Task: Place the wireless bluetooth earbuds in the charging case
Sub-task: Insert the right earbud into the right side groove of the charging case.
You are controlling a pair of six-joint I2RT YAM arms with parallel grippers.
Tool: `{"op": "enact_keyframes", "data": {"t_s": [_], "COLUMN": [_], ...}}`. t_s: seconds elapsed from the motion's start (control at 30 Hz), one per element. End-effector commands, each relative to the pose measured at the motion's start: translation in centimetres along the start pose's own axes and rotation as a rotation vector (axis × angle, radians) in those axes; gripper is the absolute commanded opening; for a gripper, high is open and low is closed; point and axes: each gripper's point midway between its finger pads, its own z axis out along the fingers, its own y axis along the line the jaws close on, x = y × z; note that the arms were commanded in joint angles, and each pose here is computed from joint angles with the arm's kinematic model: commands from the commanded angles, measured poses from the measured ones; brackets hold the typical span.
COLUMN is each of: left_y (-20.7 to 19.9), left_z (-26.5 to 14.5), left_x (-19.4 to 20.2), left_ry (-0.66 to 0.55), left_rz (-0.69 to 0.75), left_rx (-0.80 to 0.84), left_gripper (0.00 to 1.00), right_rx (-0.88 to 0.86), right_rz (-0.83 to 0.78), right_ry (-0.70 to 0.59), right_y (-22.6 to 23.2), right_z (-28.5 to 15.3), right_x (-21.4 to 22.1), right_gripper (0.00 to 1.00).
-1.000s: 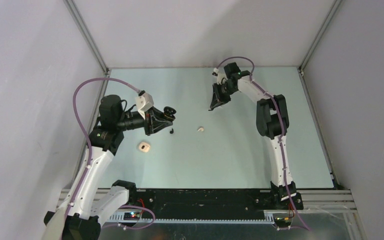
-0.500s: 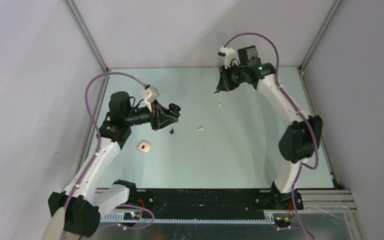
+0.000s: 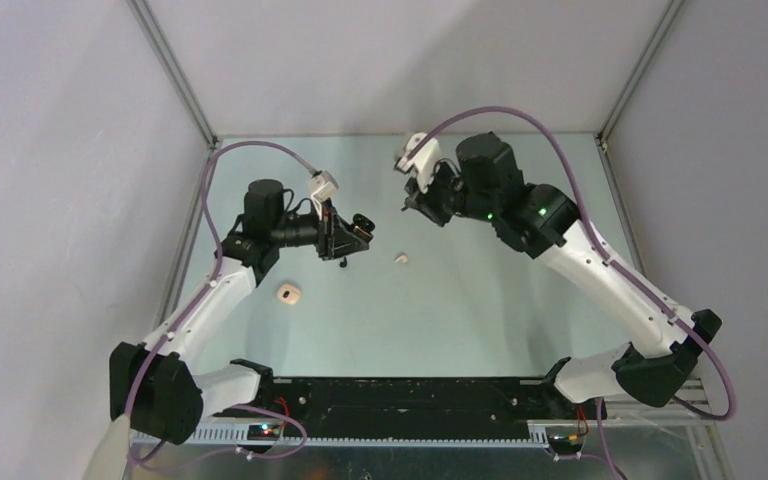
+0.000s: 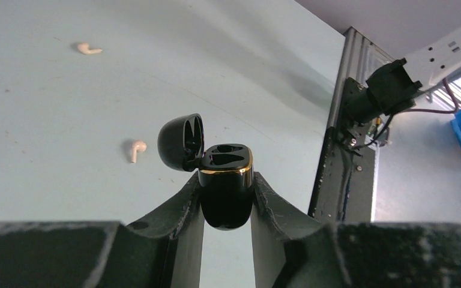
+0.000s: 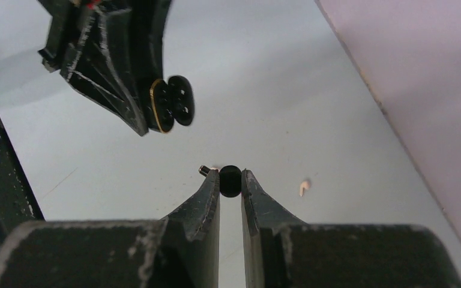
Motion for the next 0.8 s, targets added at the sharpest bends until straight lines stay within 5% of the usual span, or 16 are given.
{"op": "enact_keyframes", "data": {"t_s": [0.0, 0.43, 0.77], "left_y": [-2.1, -5.6, -7.1], "left_z": [0.0, -0.9, -1.7], "left_x": [-2.0, -0.7, -0.4], "left_ry": [-0.021, 0.001, -0.060], "left_rz": [0.039, 0.067, 0.219], "left_rx": [0.095, 0.290, 0.340], "left_gripper": [0.00, 0.00, 0.00], "right_rx": [0.090, 0.115, 0.070], "right_rz": [-0.116, -0.254, -0.353], "right_ry": [0.004, 0.026, 0.047], "right_y": [0.6, 5.1, 7.8], "right_z": [0.3, 1.6, 0.0], "right_x": [-0.8, -2.4, -2.9], "right_gripper": [0.11, 0.11, 0.11]}}
